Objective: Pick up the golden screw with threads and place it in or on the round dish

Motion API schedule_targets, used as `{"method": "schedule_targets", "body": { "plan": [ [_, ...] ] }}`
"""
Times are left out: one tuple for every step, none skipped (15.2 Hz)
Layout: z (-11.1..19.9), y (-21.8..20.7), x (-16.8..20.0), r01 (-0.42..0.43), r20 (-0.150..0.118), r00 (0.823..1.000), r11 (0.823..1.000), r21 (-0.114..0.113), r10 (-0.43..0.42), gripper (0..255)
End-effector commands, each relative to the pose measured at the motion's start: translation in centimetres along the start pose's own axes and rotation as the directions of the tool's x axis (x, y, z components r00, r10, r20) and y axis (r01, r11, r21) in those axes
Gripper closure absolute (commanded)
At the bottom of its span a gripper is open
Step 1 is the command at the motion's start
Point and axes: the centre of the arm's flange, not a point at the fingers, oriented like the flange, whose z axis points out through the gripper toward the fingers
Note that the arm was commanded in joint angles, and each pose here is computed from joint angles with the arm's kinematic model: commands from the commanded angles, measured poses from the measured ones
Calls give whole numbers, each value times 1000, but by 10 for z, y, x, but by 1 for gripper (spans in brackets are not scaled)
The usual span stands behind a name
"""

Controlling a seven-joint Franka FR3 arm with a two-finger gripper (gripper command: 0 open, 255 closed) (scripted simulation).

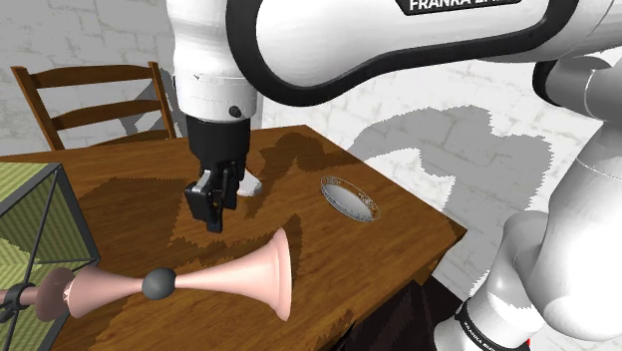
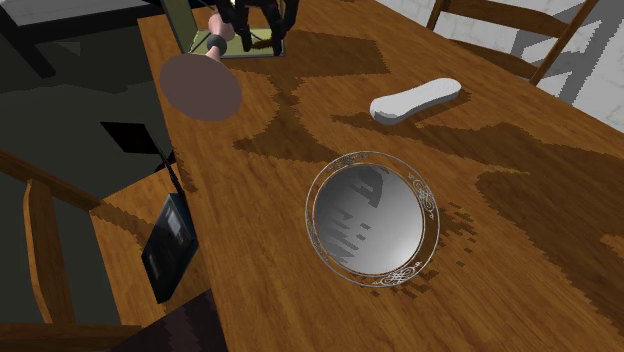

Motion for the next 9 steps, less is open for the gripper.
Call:
{"method": "schedule_targets", "body": {
  "plan": [
    [-11,0,0,0,0,1000,1000,0,0,255],
    [-16,0,0,0,0,1000,1000,0,0,255],
    [-22,0,0,0,0,1000,1000,0,0,255],
    [-27,0,0,0,0,1000,1000,0,0,255],
    [-31,0,0,0,0,1000,1000,0,0,255],
    [-31,9,-9,0,0,1000,1000,0,0,255],
    [-31,19,-18,0,0,1000,1000,0,0,255],
    [-31,28,-27,0,0,1000,1000,0,0,255],
    [-32,38,-37,0,0,1000,1000,0,0,255]
  ]
}}
